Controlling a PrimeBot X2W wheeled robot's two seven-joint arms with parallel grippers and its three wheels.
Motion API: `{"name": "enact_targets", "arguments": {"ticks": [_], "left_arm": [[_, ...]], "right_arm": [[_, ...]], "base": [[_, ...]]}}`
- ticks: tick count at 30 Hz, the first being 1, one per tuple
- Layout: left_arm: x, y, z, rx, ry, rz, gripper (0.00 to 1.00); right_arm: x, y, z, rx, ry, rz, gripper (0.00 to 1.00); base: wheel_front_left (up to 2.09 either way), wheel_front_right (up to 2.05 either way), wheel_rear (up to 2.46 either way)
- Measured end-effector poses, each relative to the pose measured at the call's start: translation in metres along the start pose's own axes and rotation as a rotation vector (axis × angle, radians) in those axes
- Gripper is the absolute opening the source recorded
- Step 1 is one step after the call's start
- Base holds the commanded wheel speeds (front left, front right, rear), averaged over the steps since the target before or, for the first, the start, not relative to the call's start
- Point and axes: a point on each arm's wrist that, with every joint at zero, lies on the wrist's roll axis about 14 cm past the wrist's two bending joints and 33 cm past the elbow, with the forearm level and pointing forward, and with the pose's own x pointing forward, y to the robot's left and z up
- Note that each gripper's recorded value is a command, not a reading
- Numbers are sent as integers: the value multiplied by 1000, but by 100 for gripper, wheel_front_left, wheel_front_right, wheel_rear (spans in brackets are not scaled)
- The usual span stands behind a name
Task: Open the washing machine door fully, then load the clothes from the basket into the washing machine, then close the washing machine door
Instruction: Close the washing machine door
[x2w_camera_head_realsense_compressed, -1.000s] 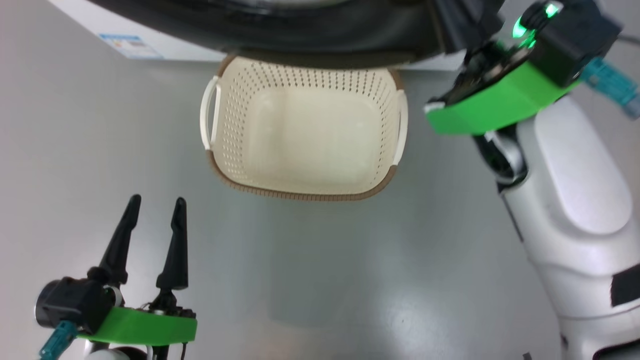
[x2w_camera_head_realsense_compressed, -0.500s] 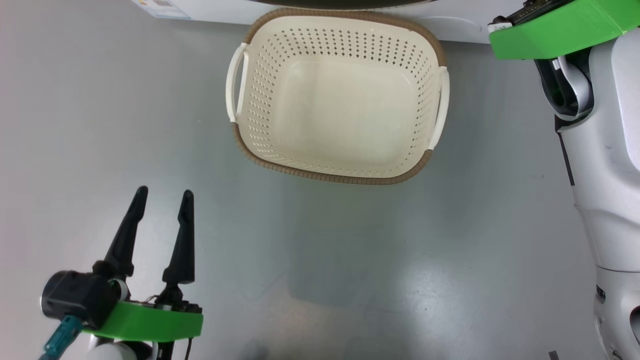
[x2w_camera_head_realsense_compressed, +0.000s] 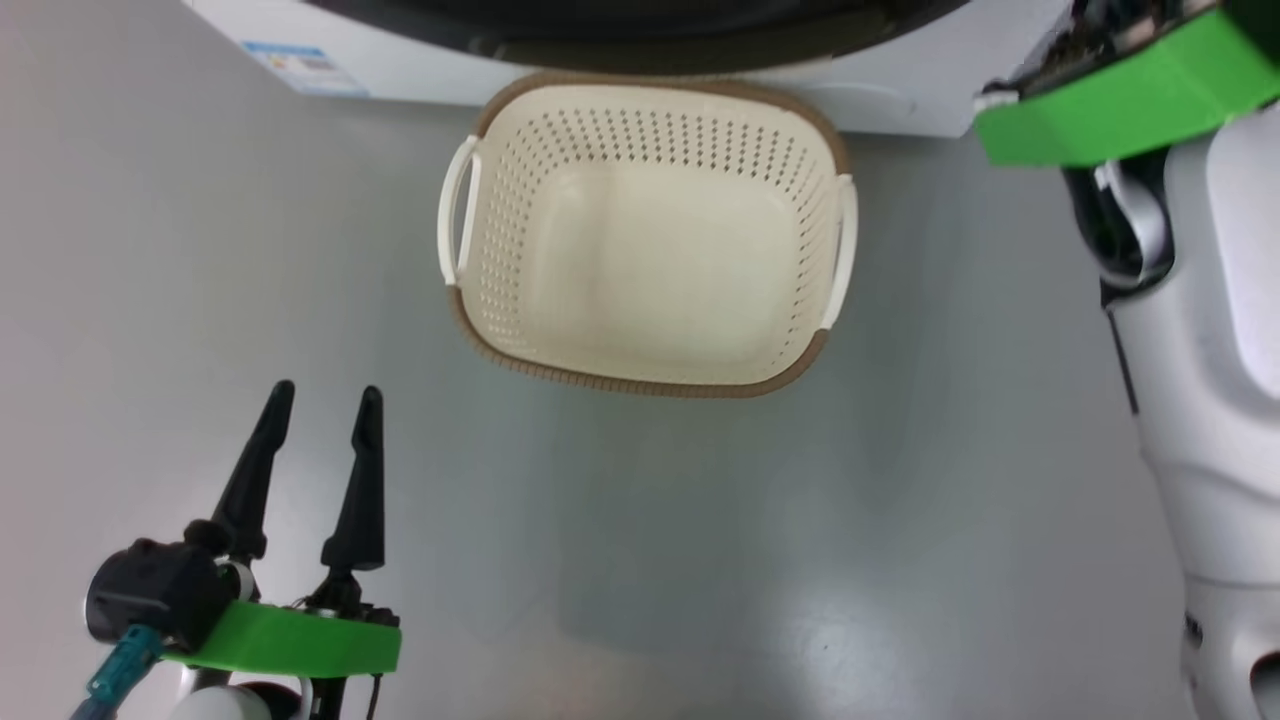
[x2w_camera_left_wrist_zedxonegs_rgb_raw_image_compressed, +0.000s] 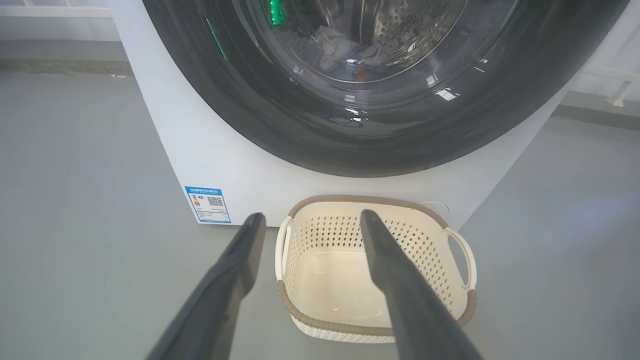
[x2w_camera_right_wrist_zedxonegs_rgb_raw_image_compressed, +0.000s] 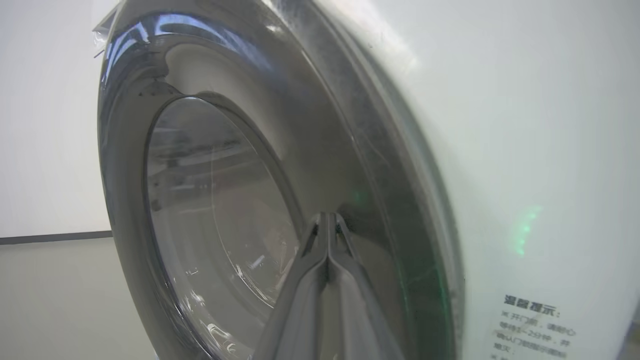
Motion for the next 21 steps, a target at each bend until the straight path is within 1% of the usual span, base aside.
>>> {"name": "enact_targets", "arguments": {"ticks": [2, 3, 5, 6, 8, 10, 12, 15, 16, 17, 21], "left_arm": [[-1, 0, 1, -8, -2, 2, 100], [-1, 0, 1, -13, -3, 3, 100], [-1, -1, 4, -20, -12, -1, 100], [-1, -3, 7, -23, -18, -5, 100], [-2, -5, 11, -29, -31, -11, 100], [-6, -6, 16, -41, -42, -13, 100], [-12, -8, 15, -49, -38, -17, 100], [-22, -13, 14, -60, -29, -26, 100], [-25, -14, 15, -67, -31, -29, 100], [-28, -14, 17, -73, -36, -30, 100], [-38, -19, 24, -88, -52, -44, 100]], "right_arm": [[-8, 3, 7, -2, -3, 0, 0], [-13, 5, 10, -1, -2, -1, 14], [-23, 7, 16, -5, 5, -3, 36], [-29, 9, 18, -6, 10, -6, 42], [-40, 11, 25, -11, 17, -12, 48], [-52, 13, 31, -17, 27, -18, 61], [-64, 16, 38, -22, 37, -24, 68], [-82, 18, 49, -38, 50, -34, 87], [-88, 19, 54, -44, 51, -38, 98], [-94, 20, 58, -49, 53, -43, 100], [-121, 19, 75, -70, 64, -75, 100]], "base": [[0, 0, 0], [0, 0, 0], [0, 0, 0], [0, 0, 0], [0, 0, 0], [0, 0, 0], [0, 0, 0], [0, 0, 0], [0, 0, 0], [0, 0, 0], [0, 0, 0]]}}
